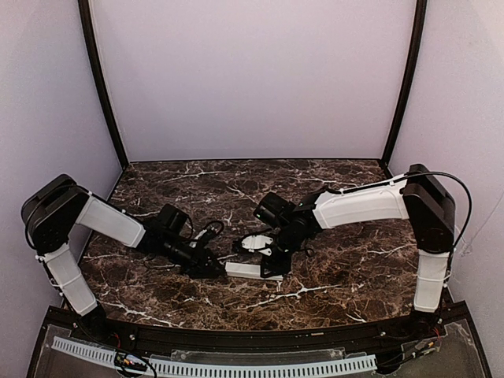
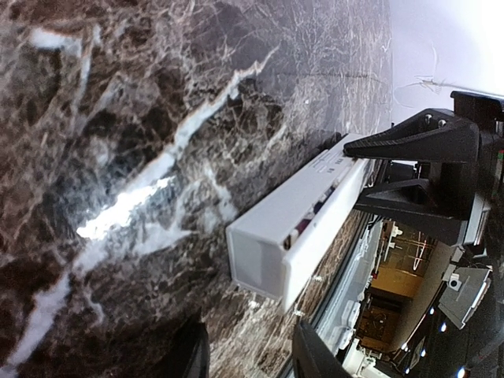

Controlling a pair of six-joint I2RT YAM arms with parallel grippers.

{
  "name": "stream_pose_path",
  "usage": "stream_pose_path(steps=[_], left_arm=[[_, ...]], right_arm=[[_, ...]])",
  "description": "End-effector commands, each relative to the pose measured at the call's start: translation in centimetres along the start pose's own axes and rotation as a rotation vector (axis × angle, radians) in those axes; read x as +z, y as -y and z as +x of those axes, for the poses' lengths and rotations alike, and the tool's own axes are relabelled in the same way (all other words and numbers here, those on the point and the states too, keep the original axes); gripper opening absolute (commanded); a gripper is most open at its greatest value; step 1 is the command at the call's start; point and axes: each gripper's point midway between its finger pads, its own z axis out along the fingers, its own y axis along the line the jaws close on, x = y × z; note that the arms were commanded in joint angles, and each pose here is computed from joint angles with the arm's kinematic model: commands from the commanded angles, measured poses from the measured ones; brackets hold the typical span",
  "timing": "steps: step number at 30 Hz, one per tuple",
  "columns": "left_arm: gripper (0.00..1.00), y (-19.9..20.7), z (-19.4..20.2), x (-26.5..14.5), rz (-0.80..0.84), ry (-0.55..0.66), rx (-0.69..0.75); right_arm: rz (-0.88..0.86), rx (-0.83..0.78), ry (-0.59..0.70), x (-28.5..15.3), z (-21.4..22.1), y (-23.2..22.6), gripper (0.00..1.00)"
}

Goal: Load the batteries into the remote control
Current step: Load the battery cover onto the remote control without the battery cover.

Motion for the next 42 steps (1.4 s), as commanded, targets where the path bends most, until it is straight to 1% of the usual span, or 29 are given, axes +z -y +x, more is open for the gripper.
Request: stream_pose_path(steps=[1, 7, 10, 14, 16, 19, 21, 25, 29, 36, 39, 42], left_arm=[[0.36, 0.8, -1.0, -0.7, -0.019, 0.042, 0.038], [0.32, 1.8, -2.2, -0.7, -0.039, 0.091, 0.092], [0.28, 2.2, -2.7, -0.5, -0.039, 0.11, 0.105], [0.24, 2.1, -2.8, 0.0, -0.049, 0.098, 0.109], [0.23, 2.0, -2.8, 0.2, -0.054, 0.096, 0.111], [0.21, 1.7, -2.7, 0.4, -0.073, 0.09, 0.113], [0.2, 1.3, -2.6, 0.4, -0.095, 0.083, 0.11], [0.2, 0.3, -2.0, 0.6, -0.131, 0.061, 0.093], [0.27, -0.3, -1.6, 0.6, -0.145, 0.053, 0.09], [0.27, -0.4, -1.7, 0.7, -0.18, 0.047, 0.108], [0.26, -0.8, -1.5, 0.8, -0.211, 0.037, 0.109], [0.2, -1.1, -1.2, 0.9, -0.242, 0.021, 0.116]], right_arm=[[0.007, 0.012, -0.038, 1.1, 0.8, 0.2, 0.31], [0.006, 0.02, -0.047, 1.4, 1.0, 0.3, 0.32], [0.006, 0.023, -0.053, 1.6, 1.1, 0.3, 0.32], [0.008, 0.024, -0.058, 1.8, 1.2, 0.4, 0.32], [0.007, 0.024, -0.06, 1.9, 1.3, 0.4, 0.32], [0.009, 0.025, -0.06, 1.9, 1.2, 0.5, 0.37], [0.014, 0.024, -0.059, 1.8, 1.1, 0.5, 0.38], [0.021, 0.026, -0.057, 1.7, 1.0, 0.7, 0.41], [0.026, 0.029, -0.057, 1.5, 0.9, 0.8, 0.43], [0.022, 0.027, -0.048, 1.5, 0.7, 0.8, 0.44], [0.025, 0.026, -0.052, 1.5, 0.8, 0.8, 0.44], [0.024, 0.029, -0.053, 1.5, 0.9, 0.9, 0.41]])
